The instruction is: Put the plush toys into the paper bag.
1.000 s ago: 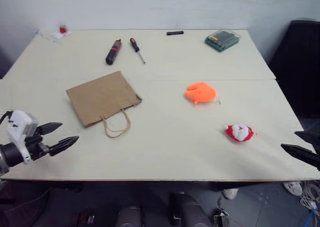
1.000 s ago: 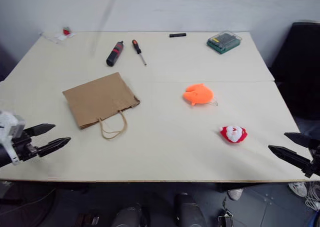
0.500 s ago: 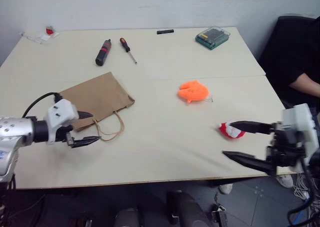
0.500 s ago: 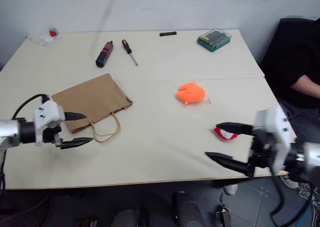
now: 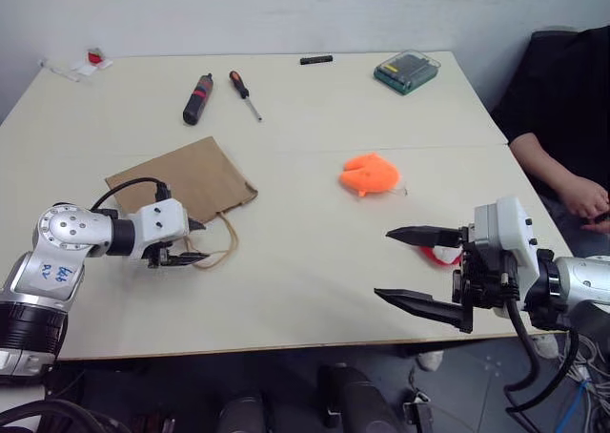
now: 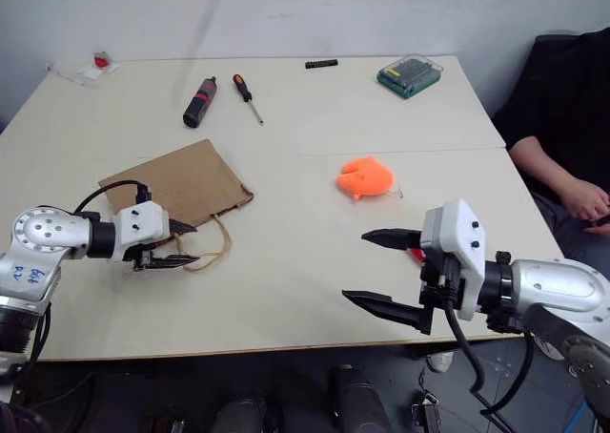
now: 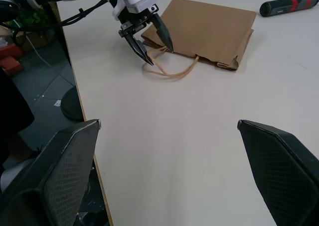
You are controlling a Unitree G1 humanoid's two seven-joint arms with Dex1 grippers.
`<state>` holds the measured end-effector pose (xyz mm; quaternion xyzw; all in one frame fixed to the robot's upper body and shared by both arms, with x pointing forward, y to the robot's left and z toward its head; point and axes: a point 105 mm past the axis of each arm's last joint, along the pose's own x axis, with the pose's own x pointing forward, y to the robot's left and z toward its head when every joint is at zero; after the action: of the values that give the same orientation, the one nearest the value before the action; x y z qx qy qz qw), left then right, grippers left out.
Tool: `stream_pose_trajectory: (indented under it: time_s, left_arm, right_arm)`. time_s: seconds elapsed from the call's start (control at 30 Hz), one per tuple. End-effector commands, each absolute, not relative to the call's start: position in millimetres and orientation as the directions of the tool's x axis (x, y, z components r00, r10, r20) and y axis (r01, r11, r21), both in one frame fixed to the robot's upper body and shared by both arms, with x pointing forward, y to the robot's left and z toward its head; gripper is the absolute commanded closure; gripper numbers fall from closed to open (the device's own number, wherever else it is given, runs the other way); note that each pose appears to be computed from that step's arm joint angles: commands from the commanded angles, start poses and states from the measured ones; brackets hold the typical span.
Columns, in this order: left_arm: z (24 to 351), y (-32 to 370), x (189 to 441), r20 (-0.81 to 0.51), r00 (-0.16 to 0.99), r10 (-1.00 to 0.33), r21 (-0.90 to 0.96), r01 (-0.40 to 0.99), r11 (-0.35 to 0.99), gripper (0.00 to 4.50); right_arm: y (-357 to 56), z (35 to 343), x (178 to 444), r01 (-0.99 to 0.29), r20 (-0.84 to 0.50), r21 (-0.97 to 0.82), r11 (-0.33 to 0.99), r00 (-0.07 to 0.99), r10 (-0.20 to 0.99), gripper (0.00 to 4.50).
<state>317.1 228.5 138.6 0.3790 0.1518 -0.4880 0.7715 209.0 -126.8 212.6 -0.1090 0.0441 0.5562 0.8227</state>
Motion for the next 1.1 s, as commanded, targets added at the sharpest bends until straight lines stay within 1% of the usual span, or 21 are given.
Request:
stream_pose_trajectory:
  time_s: [0.03, 0.1, 0.2, 0.3, 0.4, 0.47, 0.53, 0.63, 0.7, 0.83, 0.87, 0.97, 1.1]
  left_arm:
    - [138.9, 227.7, 324.6, -0.598, 0.499, -0.627, 0.469, 0.853, 0.230, 2.88]
    - [137.0, 226.2, 326.7, -0.596, 0.497, -0.631, 0.464, 0.854, 0.234, 3.56]
    - [141.5, 214.2, 328.7, -0.545, 0.479, -0.688, 0.448, 0.860, 0.244, 4.48]
    - [160.2, 187.1, 330.8, -0.415, 0.448, -0.792, 0.387, 0.875, 0.292, 4.48]
    - [192.4, 142.4, 333.5, -0.234, 0.378, -0.896, 0.296, 0.905, 0.305, 4.48]
    - [213.0, 118.5, 330.6, -0.135, 0.314, -0.940, 0.239, 0.931, 0.277, 4.50]
    - [228.4, 103.7, 328.2, -0.067, 0.268, -0.961, 0.199, 0.947, 0.251, 4.50]
    - [243.0, 87.6, 324.9, -0.003, 0.204, -0.979, 0.156, 0.967, 0.201, 4.50]
    - [245.6, 77.2, 322.7, -0.002, 0.156, -0.988, 0.153, 0.976, 0.154, 4.50]
    - [241.2, 70.3, 321.7, -0.031, 0.116, -0.993, 0.161, 0.981, 0.110, 4.50]
    - [240.0, 68.8, 320.4, -0.037, 0.101, -0.994, 0.162, 0.982, 0.094, 4.50]
    - [238.6, 66.7, 313.0, -0.057, 0.054, -0.997, 0.165, 0.985, 0.043, 4.50]
    - [232.8, 71.1, 305.5, -0.108, 0.025, -0.994, 0.193, 0.981, 0.004, 4.50]
  right_arm:
    - [-128.1, 220.1, 209.4, -0.913, -0.167, -0.174, 0.368, 0.396, 0.903, 0.00]
    - [-129.0, 220.3, 210.6, -0.910, -0.166, -0.177, 0.376, 0.404, 0.900, 0.00]
    - [-129.1, 220.0, 211.8, -0.903, -0.159, -0.182, 0.390, 0.418, 0.894, 0.00]
    - [-131.9, 219.5, 215.4, -0.888, -0.150, -0.184, 0.422, 0.450, 0.880, 0.00]
    - [-138.8, 217.1, 226.9, -0.854, -0.135, -0.193, 0.483, 0.511, 0.849, 0.00]
    - [-140.2, 214.5, 235.4, -0.837, -0.122, -0.184, 0.516, 0.540, 0.833, 0.38]
    - [-137.8, 211.2, 241.1, -0.832, -0.114, -0.180, 0.525, 0.548, 0.829, 0.93]
    - [-127.6, 204.9, 249.9, -0.837, -0.100, -0.174, 0.519, 0.539, 0.836, 2.05]
    - [-116.9, 201.0, 259.0, -0.843, -0.090, -0.174, 0.509, 0.528, 0.844, 2.78]
    - [-98.3, 194.5, 278.6, -0.850, -0.082, -0.183, 0.493, 0.513, 0.854, 4.29]
    - [-92.9, 191.8, 285.6, -0.851, -0.083, -0.188, 0.491, 0.512, 0.855, 4.47]
    - [-79.0, 182.5, 306.3, -0.851, -0.096, -0.198, 0.486, 0.510, 0.855, 4.47]
    - [-64.2, 176.0, 320.8, -0.866, -0.108, -0.203, 0.457, 0.484, 0.869, 4.47]
